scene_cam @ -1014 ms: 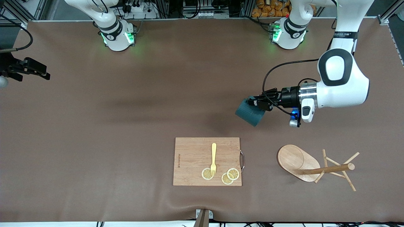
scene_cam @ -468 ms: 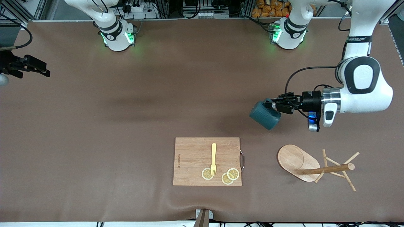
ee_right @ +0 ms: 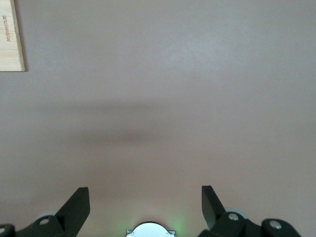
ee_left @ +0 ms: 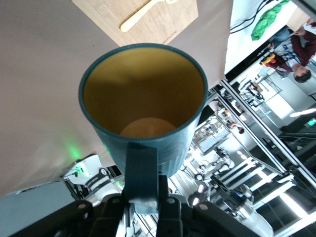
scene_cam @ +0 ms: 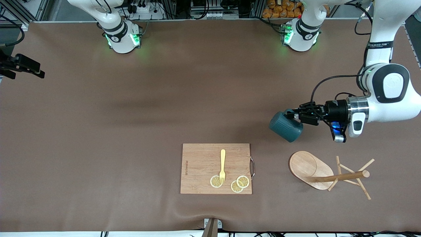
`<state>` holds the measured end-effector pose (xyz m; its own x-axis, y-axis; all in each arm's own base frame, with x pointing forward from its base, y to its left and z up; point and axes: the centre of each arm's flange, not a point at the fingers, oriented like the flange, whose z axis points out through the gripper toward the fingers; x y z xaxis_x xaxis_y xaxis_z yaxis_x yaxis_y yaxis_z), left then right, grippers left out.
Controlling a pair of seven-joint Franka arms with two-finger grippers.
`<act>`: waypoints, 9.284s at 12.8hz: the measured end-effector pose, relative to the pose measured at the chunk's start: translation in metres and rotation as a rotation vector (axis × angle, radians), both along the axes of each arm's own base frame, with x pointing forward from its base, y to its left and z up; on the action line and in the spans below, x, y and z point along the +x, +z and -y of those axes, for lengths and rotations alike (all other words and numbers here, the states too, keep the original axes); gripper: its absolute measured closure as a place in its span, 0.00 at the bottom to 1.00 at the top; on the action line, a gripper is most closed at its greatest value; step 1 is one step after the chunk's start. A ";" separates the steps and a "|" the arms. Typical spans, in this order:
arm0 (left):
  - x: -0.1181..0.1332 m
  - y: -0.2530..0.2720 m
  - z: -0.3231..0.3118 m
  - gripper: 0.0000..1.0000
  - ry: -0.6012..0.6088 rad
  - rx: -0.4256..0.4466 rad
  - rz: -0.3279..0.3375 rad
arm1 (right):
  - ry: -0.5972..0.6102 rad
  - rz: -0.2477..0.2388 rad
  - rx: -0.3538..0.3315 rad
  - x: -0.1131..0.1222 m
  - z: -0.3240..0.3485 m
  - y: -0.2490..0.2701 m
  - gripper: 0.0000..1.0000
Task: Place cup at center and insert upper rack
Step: 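Carry the mug with the left gripper to the wooden mug stand, then lower the mug handle onto a stand peg with the left gripper, then open the left gripper and pull it back from the mug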
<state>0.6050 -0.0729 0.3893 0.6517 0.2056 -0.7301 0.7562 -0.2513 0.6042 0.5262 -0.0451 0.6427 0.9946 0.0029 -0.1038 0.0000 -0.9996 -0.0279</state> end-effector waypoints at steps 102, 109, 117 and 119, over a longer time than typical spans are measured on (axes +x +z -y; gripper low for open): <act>0.034 -0.016 -0.246 0.00 0.144 -0.143 0.453 | 0.001 0.002 -0.001 0.000 0.000 0.002 0.00; 0.035 0.065 -0.207 0.00 0.057 0.131 0.456 | 0.001 0.002 -0.001 0.000 0.000 0.003 0.00; 0.042 0.119 -0.113 0.00 -0.274 0.568 0.531 | 0.000 0.003 -0.001 0.000 0.000 0.003 0.00; 0.037 0.129 -0.087 0.00 -0.347 0.681 0.515 | 0.000 0.003 -0.001 0.000 0.000 0.003 0.00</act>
